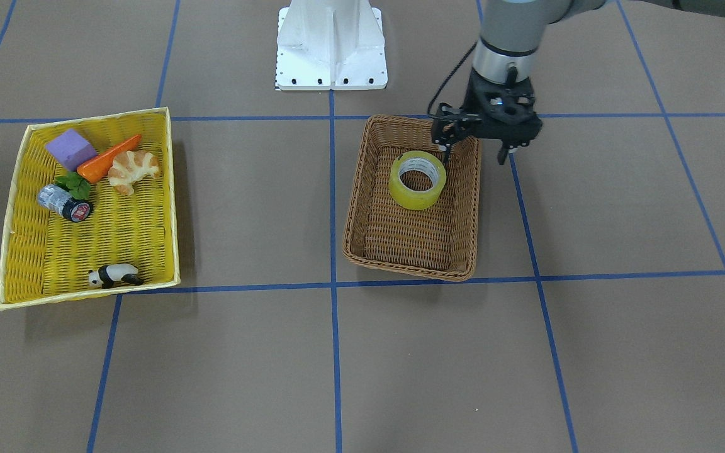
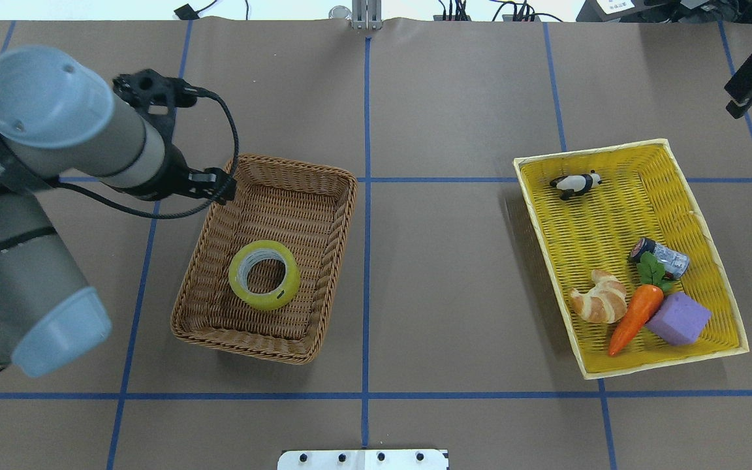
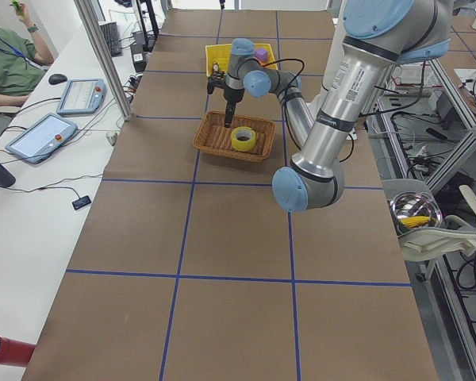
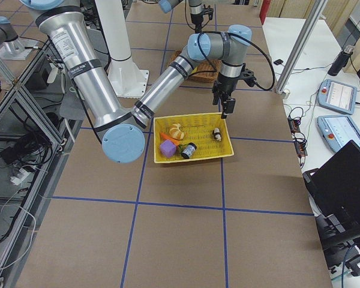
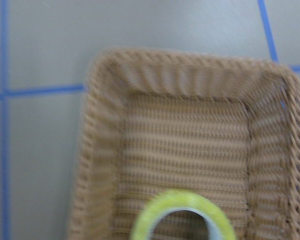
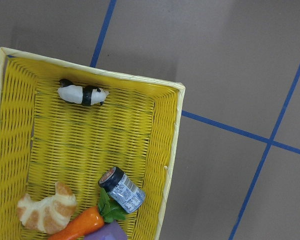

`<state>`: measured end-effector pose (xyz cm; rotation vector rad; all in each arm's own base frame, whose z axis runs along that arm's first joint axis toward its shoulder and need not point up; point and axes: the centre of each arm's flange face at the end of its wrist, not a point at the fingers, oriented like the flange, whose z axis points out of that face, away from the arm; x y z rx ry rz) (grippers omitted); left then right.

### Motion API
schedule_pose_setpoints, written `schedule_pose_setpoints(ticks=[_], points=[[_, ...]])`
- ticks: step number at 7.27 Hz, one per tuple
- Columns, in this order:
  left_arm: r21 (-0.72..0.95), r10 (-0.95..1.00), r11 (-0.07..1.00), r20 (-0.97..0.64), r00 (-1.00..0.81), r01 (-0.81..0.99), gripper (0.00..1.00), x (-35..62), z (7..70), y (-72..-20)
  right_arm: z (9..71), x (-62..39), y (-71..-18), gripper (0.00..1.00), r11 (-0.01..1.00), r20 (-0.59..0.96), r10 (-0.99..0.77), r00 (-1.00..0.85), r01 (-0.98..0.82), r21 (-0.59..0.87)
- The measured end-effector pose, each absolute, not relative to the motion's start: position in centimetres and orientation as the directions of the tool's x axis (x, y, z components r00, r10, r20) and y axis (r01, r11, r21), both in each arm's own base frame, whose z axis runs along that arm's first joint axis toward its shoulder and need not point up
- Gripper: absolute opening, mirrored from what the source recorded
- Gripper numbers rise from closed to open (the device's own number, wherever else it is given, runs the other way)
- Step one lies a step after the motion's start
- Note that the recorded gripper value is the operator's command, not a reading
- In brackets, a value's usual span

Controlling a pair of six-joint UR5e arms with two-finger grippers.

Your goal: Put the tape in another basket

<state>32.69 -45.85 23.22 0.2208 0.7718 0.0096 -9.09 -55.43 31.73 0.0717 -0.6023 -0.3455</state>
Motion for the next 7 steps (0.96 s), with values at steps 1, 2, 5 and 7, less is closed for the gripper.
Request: schedule_pose_setpoints(ticks=[1, 2, 5, 7], points=[[0.21, 0.123, 0.977, -0.669, 0.733, 0.027, 0.98, 28.1, 26.2, -47.7, 32.5, -9.1, -55.6, 1.0, 0.929, 0.535, -0.37, 0.759, 0.296, 0.222], [0.205, 0.135, 0.979, -0.646, 0.751, 0.001, 0.98, 23.3, 30.0, -49.1, 34.8, -8.8, -55.3, 1.0, 0.921, 0.53, -0.387, 0.755, 0.291, 0.258], [0.125, 0.042, 0.991, -0.625, 0.78, 0.046, 0.98, 8.5, 40.7, -50.1, 45.1, -4.4, -55.8, 1.0, 0.958, 0.62, -0.288, 0.73, 0.221, 0.185], [0.086, 0.029, 0.996, -0.607, 0.794, 0.03, 0.98, 2.1, 47.3, -50.1, 51.8, -0.9, -53.6, 1.0, 0.964, 0.648, -0.264, 0.714, 0.215, 0.155]])
